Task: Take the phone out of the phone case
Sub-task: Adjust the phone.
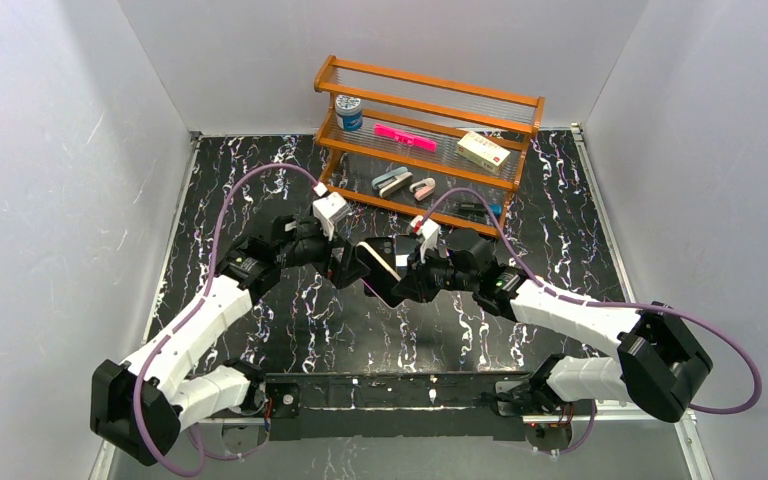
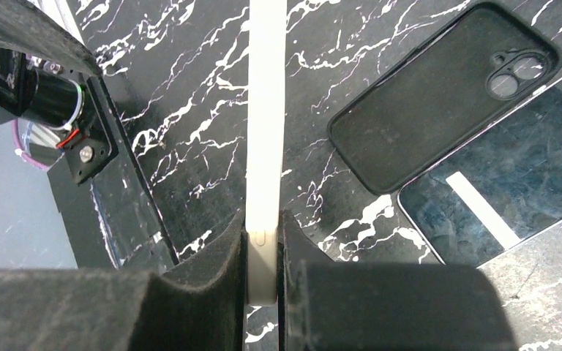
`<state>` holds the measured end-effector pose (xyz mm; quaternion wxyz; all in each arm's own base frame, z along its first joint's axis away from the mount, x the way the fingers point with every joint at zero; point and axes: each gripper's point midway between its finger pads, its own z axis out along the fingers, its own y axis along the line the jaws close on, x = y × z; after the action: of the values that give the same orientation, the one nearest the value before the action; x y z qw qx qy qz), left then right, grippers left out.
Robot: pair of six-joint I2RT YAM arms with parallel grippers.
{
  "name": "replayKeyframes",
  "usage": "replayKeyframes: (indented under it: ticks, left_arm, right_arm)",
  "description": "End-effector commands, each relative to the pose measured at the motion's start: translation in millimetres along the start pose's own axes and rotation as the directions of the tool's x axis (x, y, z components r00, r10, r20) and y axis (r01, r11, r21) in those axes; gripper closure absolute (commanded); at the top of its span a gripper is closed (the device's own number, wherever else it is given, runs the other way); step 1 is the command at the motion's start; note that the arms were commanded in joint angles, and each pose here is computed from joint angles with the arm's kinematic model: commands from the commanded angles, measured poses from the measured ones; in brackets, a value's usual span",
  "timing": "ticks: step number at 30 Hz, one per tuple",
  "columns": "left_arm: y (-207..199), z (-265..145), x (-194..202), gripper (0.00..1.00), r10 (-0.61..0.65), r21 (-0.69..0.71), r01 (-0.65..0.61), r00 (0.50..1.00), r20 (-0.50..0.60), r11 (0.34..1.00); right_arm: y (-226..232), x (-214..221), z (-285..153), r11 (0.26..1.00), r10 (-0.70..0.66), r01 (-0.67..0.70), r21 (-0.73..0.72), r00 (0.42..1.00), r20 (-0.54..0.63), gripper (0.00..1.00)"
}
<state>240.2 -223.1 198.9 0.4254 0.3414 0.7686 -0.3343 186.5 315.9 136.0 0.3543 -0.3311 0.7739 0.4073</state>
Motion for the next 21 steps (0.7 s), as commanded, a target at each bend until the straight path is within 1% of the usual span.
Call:
replayKeyframes:
  ticks: [1, 4, 7, 11, 15, 21]
  left_arm:
    - [-19, -2, -7, 0.02, 0.090, 0.105, -0.090, 0.996, 0.004, 0.990]
    - [-31, 1, 1, 0.02, 0.185, 0.182, -0.181, 0.983, -0.006, 0.967]
    - [-40, 3, 13, 0.02, 0.271, 0.272, -0.249, 0.961, -0.047, 0.930]
    - [-49, 8, 21, 0.02, 0.328, 0.355, -0.271, 0.938, -0.111, 0.895]
    - [-55, 11, 27, 0.02, 0.386, 0.410, -0.305, 0.913, -0.130, 0.860]
    - [-60, 16, 32, 0.02, 0.410, 0.452, -0.307, 0.900, -0.148, 0.837]
  right_arm:
    - [20, -39, -4, 0.994, -0.072, 0.080, -0.080, 0.993, 0.096, 0.99]
    - [25, -36, -3, 0.989, -0.081, 0.090, -0.114, 0.993, 0.081, 0.99]
    - [30, -37, -5, 0.983, -0.113, 0.121, -0.138, 0.991, 0.066, 0.99]
    - [31, -37, -9, 0.975, -0.165, 0.169, -0.147, 0.985, 0.042, 0.99]
    - [37, -41, -14, 0.959, -0.218, 0.223, -0.172, 0.975, 0.050, 0.99]
    - [46, -44, -17, 0.919, -0.311, 0.314, -0.240, 0.949, 0.051, 0.99]
